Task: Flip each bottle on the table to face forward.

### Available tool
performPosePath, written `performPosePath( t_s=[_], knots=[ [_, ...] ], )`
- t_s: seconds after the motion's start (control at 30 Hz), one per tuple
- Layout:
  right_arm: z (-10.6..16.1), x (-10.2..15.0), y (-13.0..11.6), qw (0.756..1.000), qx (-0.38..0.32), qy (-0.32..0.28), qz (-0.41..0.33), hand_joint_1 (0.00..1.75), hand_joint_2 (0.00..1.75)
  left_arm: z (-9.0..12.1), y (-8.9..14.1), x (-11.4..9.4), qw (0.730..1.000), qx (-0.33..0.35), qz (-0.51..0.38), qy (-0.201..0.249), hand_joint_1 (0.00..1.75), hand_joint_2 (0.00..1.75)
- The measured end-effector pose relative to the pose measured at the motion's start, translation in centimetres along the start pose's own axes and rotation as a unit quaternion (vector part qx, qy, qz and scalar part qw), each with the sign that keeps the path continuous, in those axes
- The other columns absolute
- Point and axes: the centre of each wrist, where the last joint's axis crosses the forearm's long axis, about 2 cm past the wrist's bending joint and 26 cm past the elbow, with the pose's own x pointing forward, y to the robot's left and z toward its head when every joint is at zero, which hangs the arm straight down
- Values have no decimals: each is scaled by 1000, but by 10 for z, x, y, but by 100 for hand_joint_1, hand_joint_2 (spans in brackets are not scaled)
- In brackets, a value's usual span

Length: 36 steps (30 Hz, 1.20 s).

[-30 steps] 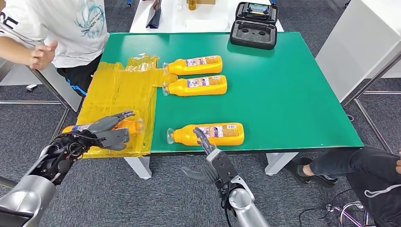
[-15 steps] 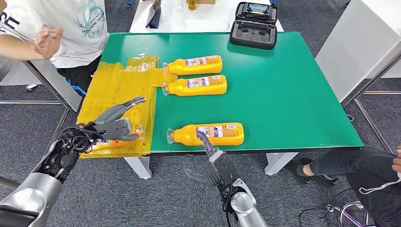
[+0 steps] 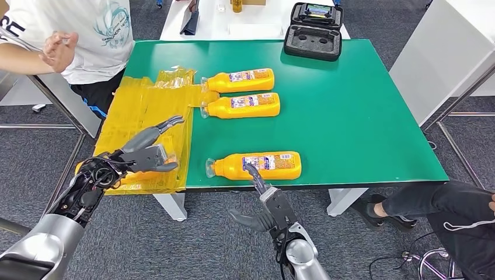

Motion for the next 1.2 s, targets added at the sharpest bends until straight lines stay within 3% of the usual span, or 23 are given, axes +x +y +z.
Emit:
performPosePath(
  t_s=[0.17, 0.27, 0.47, 0.67, 0.8, 1.0, 1.2],
  knots=[
    [2, 2, 0, 1000, -1, -3, 4, 0, 175, -2, -2, 9, 998, 59, 34, -16, 0, 175],
    [3, 4, 0, 1000, 0, -4, 16, 0, 175, 0, -10, 20, 988, 129, 81, -32, 0, 175],
    [1, 16, -10, 998, -2, -8, 61, 0, 175, 11, -28, 46, 937, 299, 175, -34, 0, 175],
    [-18, 31, -41, 992, -8, -27, 122, 0, 175, 27, -53, 66, 889, 422, 178, -15, 0, 175],
    [-48, 53, -70, 985, 3, -36, 170, 0, 175, 33, -70, 77, 866, 457, 204, -5, 0, 175],
    [-89, 76, -110, 974, 51, 5, 221, 0, 175, 34, -77, 82, 854, 472, 218, 3, 0, 175],
    [-100, 81, -145, 976, 80, 45, 196, 0, 175, 31, -75, 81, 853, 475, 219, -2, 0, 175]
  ],
)
